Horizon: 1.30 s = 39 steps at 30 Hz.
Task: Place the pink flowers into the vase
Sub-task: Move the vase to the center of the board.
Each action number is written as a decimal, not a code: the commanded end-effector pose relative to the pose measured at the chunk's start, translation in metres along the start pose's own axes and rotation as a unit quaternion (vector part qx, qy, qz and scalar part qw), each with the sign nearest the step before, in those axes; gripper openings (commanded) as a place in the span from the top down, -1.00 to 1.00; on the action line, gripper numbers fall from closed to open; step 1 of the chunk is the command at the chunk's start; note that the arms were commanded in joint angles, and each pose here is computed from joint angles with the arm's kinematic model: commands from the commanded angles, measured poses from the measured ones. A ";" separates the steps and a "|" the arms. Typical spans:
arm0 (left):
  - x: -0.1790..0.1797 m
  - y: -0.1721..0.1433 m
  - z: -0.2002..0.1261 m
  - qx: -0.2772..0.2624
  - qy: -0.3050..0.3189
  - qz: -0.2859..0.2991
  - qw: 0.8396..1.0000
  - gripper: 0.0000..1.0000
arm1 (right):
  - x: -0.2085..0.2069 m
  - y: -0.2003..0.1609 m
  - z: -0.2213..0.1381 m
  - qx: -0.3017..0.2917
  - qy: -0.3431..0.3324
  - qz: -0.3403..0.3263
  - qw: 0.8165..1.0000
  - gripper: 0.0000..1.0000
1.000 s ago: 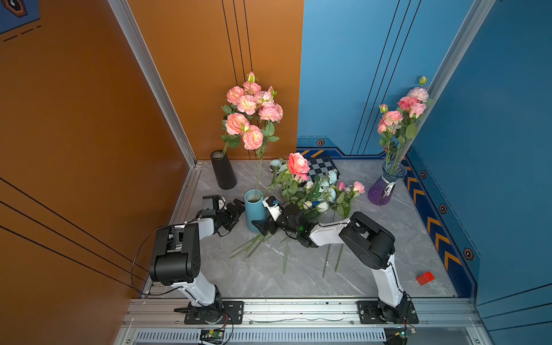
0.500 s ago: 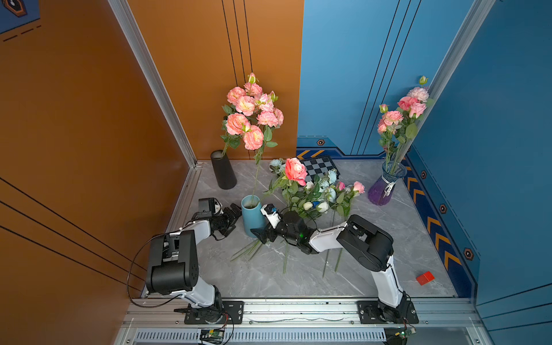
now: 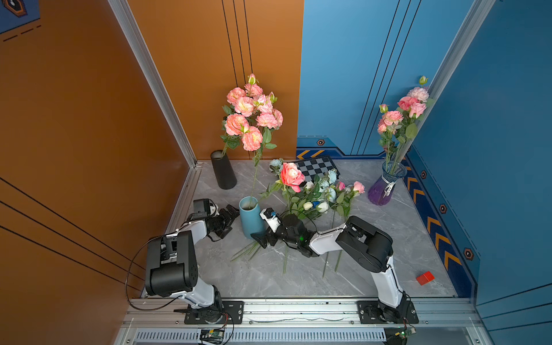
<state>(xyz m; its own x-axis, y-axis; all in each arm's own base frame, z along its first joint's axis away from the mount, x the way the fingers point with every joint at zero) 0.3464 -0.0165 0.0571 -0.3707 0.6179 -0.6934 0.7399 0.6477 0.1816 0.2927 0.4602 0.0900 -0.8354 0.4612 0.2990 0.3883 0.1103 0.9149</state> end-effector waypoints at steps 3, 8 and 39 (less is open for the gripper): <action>0.033 -0.021 0.001 0.036 0.057 -0.030 0.997 -0.97 | 0.016 0.018 -0.008 -0.025 0.019 -0.022 0.999 -1.00; 0.035 -0.017 -0.001 0.033 0.058 -0.031 0.997 -0.97 | 0.017 0.022 -0.011 -0.030 0.018 -0.026 0.999 -1.00; 0.025 0.006 -0.036 -0.005 0.076 0.003 0.997 -0.97 | 0.010 0.027 -0.062 -0.017 -0.039 -0.062 0.997 -1.00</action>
<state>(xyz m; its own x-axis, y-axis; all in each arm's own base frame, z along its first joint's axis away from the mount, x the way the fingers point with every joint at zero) 0.3271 0.0105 0.0580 -0.4459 0.6423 -0.6234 0.7319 0.6626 0.1591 0.2723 0.4213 0.1291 -0.8494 0.4885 0.1995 0.2909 0.1180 0.9495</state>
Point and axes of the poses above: each gripper's point midway between its finger pads, its own z axis out along the fingers, its own x axis along the line the jaws close on, y = z × x, the point moved 1 cm from there along -z, back along the fingers, and after that the axes turned 8 degrees about z, right-handed, at the moved point
